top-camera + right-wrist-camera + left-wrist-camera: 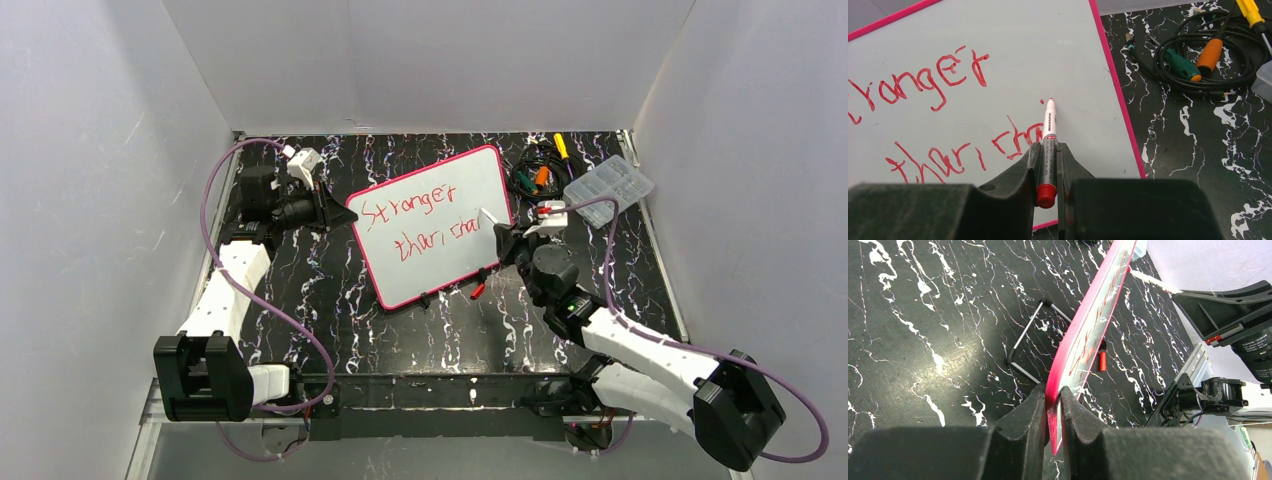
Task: Write a sentence on the whiteboard
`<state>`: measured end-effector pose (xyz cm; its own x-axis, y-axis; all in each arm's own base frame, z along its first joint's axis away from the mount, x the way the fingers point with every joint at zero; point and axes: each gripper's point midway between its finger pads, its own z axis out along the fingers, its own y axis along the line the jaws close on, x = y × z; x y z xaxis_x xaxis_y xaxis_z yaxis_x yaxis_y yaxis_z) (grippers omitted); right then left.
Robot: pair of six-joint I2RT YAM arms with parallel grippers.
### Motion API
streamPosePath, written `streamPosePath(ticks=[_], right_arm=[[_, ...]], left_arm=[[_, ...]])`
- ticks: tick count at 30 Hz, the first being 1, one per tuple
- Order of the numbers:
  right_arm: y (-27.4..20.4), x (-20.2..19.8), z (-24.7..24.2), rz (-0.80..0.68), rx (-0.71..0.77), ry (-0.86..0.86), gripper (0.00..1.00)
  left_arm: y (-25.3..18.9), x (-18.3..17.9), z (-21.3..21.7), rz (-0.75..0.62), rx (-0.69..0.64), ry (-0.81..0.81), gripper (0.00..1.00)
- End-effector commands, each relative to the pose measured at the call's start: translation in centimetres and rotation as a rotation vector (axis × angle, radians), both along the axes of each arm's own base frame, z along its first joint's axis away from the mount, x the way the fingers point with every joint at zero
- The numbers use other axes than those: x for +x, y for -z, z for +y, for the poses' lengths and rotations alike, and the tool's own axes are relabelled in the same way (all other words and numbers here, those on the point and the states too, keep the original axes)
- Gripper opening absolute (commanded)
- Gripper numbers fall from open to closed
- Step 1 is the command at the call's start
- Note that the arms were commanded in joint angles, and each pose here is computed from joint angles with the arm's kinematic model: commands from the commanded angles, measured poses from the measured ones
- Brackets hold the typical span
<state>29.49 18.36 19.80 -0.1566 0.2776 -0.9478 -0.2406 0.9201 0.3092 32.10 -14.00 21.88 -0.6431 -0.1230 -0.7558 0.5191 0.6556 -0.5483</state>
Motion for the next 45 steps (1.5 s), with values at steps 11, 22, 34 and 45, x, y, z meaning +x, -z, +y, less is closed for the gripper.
streamPosePath(ticks=[11,22,34,45], right_arm=[[-3.0,1.3,0.5,-0.083,0.021,0.016,0.01],[-0.1,0.3,-0.2,-0.007,0.003,0.020,0.01],[1.4,-0.3,-0.3,0.039,0.002,0.010,0.01],[3.3,-1.1,-0.6,0.097,0.007,0.005,0.01]], left_arm=[[-0.1,-0.4,-0.2,-0.010,0.006,0.014,0.00],[-0.1,-0.4,-0.2,-0.008,0.006,0.016,0.00],[-0.1,-0.4,-0.2,-0.009,0.006,0.016,0.00],[-0.2,-0.4,-0.2,-0.012,0.006,0.014,0.00]])
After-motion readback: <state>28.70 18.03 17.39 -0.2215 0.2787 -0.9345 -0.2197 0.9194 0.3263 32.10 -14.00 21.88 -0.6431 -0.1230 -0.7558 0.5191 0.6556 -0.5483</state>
